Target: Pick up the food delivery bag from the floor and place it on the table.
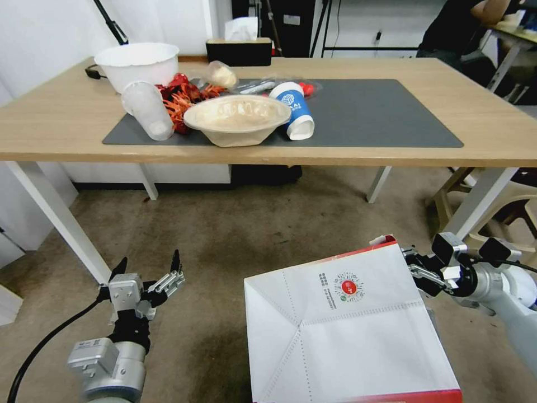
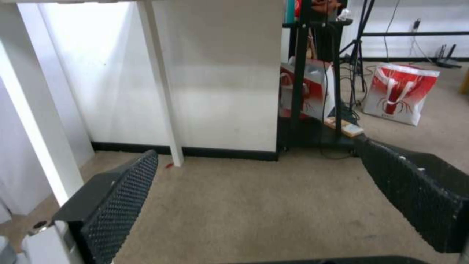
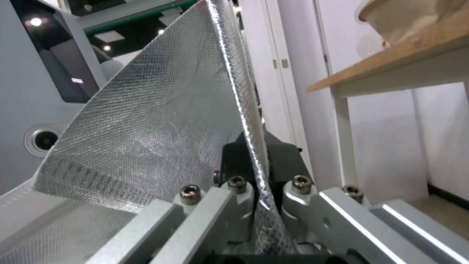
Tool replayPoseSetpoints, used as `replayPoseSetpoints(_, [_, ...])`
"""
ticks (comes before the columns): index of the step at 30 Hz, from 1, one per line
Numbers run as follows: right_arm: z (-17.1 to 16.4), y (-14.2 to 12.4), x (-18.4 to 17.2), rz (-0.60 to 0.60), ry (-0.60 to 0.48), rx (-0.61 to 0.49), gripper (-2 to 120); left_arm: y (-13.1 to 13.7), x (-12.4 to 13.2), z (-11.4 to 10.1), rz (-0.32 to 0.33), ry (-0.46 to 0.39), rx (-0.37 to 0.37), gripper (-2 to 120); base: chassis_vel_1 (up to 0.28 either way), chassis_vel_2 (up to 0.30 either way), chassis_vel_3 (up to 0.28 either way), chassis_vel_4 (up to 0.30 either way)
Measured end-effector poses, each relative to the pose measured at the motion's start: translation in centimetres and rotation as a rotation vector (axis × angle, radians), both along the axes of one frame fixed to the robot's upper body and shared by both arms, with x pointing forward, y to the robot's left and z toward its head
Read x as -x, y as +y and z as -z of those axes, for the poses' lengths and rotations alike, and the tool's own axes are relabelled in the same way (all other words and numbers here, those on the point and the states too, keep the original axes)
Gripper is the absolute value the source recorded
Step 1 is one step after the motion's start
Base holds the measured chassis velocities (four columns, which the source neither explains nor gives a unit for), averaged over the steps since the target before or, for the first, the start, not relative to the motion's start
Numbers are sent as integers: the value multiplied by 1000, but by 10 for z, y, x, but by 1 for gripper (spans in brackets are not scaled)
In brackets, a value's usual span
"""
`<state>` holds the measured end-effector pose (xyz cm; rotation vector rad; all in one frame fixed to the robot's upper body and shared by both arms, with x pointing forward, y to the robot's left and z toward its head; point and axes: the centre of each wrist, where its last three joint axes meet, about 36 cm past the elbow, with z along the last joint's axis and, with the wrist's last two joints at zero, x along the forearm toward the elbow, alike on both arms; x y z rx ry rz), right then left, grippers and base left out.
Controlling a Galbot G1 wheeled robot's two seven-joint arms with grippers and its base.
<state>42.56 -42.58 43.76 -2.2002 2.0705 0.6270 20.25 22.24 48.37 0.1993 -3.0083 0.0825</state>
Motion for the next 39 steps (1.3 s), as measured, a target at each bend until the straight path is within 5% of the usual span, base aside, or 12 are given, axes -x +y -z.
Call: replayPoseSetpoints(39, [-1,2,4,3,-6,0,0,-1,2,-2,2,-7,-7,100,0,0,0,0])
